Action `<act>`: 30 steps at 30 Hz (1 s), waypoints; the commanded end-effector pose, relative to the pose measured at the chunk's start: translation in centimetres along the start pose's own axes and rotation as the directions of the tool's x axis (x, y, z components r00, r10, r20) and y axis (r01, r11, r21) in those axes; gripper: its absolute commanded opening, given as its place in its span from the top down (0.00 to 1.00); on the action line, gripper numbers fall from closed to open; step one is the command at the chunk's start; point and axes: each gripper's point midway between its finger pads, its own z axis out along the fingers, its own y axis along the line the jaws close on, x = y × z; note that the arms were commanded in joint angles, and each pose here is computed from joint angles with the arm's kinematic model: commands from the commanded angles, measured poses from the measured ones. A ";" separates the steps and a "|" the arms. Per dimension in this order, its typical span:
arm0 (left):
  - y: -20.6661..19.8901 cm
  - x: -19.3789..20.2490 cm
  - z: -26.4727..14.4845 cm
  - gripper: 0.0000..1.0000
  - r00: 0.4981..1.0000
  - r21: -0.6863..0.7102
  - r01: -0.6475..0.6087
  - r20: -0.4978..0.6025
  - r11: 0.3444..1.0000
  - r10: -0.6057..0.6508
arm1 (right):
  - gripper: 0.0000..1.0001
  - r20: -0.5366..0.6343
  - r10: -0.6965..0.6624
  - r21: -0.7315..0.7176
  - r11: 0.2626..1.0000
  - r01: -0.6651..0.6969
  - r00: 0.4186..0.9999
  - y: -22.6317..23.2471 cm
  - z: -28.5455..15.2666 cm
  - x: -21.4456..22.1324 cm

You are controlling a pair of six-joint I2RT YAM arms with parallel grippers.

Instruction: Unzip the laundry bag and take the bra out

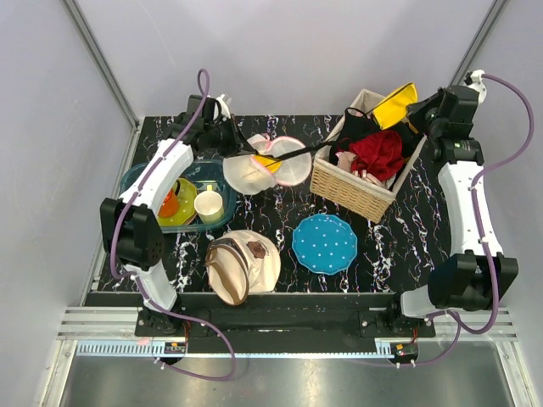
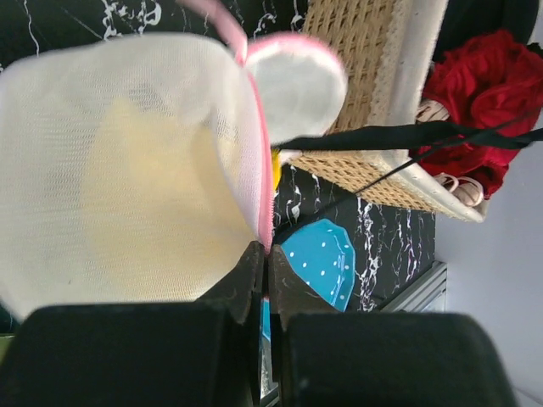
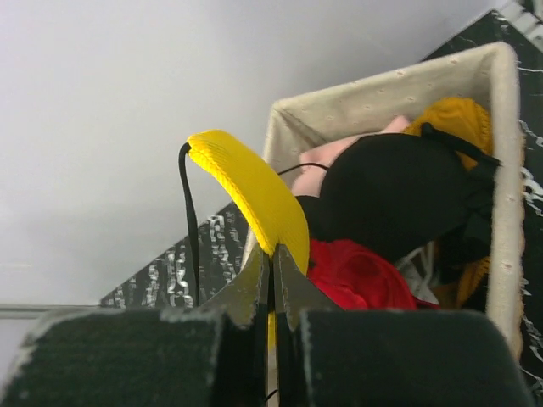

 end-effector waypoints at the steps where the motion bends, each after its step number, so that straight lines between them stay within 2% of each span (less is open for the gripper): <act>1: 1.3 0.3 2.0 1.00 0.999 -0.004 0.018 -0.042 1.000 -0.018 | 1.00 0.103 0.057 -0.240 0.970 -0.031 0.993 6.9 -4.0 -5.3; 8: 3.6 2.0 4.1 1.00 0.994 -0.028 0.050 -0.093 0.998 -0.052 | 1.00 0.129 0.102 -0.392 0.919 -0.043 0.986 11.4 -8.6 -8.2; 11: 5.2 2.7 4.8 1.00 0.993 -0.081 0.065 -0.096 0.995 -0.073 | 1.00 0.110 0.140 -0.483 0.873 -0.070 0.984 14.5 -10.1 -10.0; 13: 5.4 3.1 5.1 1.00 0.991 -0.079 0.076 -0.101 0.994 -0.084 | 1.00 0.088 0.164 -0.580 0.810 -0.083 0.983 17.5 -12.3 -11.6; 16: 6.1 4.2 5.3 1.00 0.988 -0.081 0.093 -0.117 0.992 -0.102 | 1.00 0.087 0.178 -0.631 0.771 -0.084 0.980 19.5 -13.0 -13.1; 18: 6.3 4.5 5.4 1.00 0.987 -0.083 0.097 -0.121 0.992 -0.106 | 1.00 0.097 0.183 -0.622 0.778 -0.084 0.978 19.8 -12.3 -13.7; 19: 6.6 4.9 5.5 1.00 0.985 -0.087 0.099 -0.129 0.991 -0.110 | 1.00 0.129 0.183 -0.641 0.765 -0.059 0.975 20.7 -13.5 -14.9; 21: 6.6 5.2 5.5 1.00 0.984 -0.083 0.102 -0.136 0.991 -0.112 | 1.00 0.116 0.182 -0.620 0.781 -0.072 0.976 20.7 -12.1 -15.0; 22: 6.8 5.5 5.5 1.00 0.983 -0.086 0.109 -0.141 0.990 -0.121 | 1.00 0.153 0.175 -0.641 0.766 -0.037 0.973 21.7 -13.5 -16.3; 23: 6.7 5.5 5.5 1.00 0.982 -0.083 0.111 -0.141 0.990 -0.122 | 1.00 0.141 0.165 -0.624 0.781 -0.042 0.976 21.5 -11.9 -16.1; 24: 6.5 5.3 5.4 1.00 0.983 -0.077 0.111 -0.135 0.991 -0.121 | 1.00 0.160 0.159 -0.621 0.783 -0.026 0.974 21.8 -12.9 -16.9; 26: 5.9 4.8 5.1 1.00 0.986 -0.062 0.111 -0.120 0.992 -0.118 | 1.00 0.186 0.138 -0.579 0.815 -0.005 0.973 21.1 -11.3 -17.1; 30: 4.7 2.8 4.5 1.00 0.992 -0.056 0.089 -0.083 0.994 -0.093 | 1.00 0.230 0.127 -0.537 0.843 0.018 0.965 20.6 -11.3 -18.0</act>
